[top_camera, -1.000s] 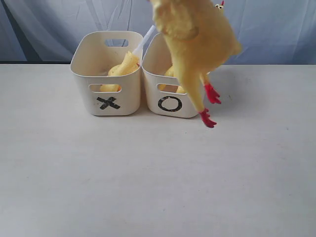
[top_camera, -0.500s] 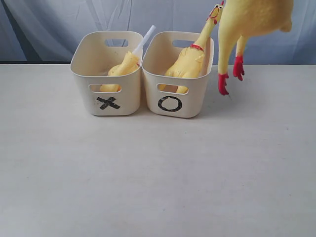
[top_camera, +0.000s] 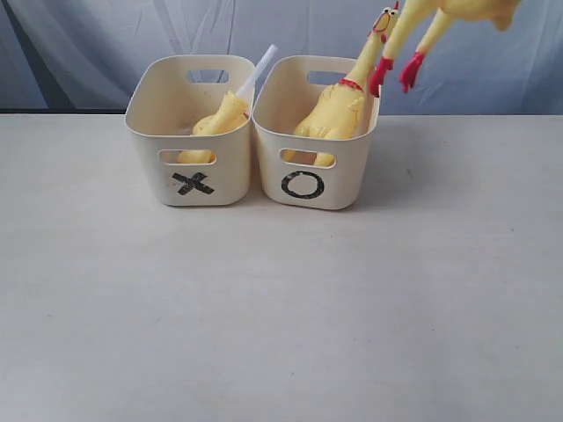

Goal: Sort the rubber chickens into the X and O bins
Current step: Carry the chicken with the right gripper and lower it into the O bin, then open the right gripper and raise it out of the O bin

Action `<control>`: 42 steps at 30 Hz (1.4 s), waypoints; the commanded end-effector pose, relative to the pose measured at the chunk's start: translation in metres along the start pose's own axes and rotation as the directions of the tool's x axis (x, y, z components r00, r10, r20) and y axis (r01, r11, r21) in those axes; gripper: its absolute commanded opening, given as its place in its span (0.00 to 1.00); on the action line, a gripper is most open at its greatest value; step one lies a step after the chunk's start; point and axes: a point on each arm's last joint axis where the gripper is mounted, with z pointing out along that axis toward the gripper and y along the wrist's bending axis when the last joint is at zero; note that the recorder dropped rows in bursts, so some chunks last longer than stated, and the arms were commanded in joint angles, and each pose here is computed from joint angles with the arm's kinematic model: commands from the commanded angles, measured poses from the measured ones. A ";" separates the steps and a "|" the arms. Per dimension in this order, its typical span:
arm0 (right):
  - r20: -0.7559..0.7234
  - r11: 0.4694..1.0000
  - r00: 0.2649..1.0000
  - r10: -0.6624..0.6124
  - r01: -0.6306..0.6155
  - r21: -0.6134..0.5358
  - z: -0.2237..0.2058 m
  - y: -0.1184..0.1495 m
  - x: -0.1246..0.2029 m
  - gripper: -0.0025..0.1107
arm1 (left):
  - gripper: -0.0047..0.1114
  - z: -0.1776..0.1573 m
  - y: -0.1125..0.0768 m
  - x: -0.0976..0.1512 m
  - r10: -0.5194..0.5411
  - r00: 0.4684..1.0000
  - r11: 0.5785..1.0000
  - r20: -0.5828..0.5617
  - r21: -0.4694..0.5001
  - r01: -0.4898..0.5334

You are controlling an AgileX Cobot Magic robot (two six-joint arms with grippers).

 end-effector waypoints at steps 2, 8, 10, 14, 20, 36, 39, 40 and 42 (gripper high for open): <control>0.042 0.987 0.986 0.163 -0.162 -0.018 0.027 -0.031 0.042 0.01 | 0.04 0.000 0.000 0.001 -0.004 1.000 1.000 0.011 0.003 0.004; -0.002 0.982 0.982 0.187 -0.187 -0.008 0.062 -0.042 0.082 0.01 | 0.04 0.000 0.000 0.001 -0.004 1.000 1.000 0.011 0.003 0.004; -0.014 0.984 0.985 0.175 -0.175 -0.042 0.078 -0.039 0.091 0.01 | 0.04 0.000 -0.001 0.000 -0.005 1.000 1.000 0.015 0.003 0.004; -0.096 0.987 0.984 0.153 -0.157 -0.042 0.114 -0.032 0.102 0.01 | 0.04 0.000 -0.001 0.000 -0.005 1.000 1.000 0.015 0.003 0.004; -0.187 0.985 0.974 0.126 -0.146 -0.096 0.141 -0.008 0.141 0.01 | 0.04 0.000 -0.001 0.000 -0.005 1.000 1.000 0.015 0.003 0.004; -0.376 0.985 0.917 0.131 -0.164 -0.056 0.142 -0.018 0.224 0.01 | 0.04 0.000 -0.001 0.000 -0.005 1.000 1.000 0.015 0.003 0.004; -0.410 0.989 0.905 0.110 -0.143 -0.050 0.140 -0.021 0.232 0.01 | 0.04 0.000 -0.001 0.000 -0.005 1.000 1.000 0.015 0.003 0.004; -0.415 0.989 0.904 0.101 -0.135 -0.054 0.140 -0.021 0.234 0.01 | 0.04 0.000 -0.001 0.000 -0.005 1.000 1.000 0.015 0.003 0.004; -0.435 0.989 0.894 0.106 -0.139 -0.045 0.139 -0.022 0.238 0.01 | 0.04 0.000 -0.001 0.000 -0.005 1.000 1.000 0.015 0.003 0.004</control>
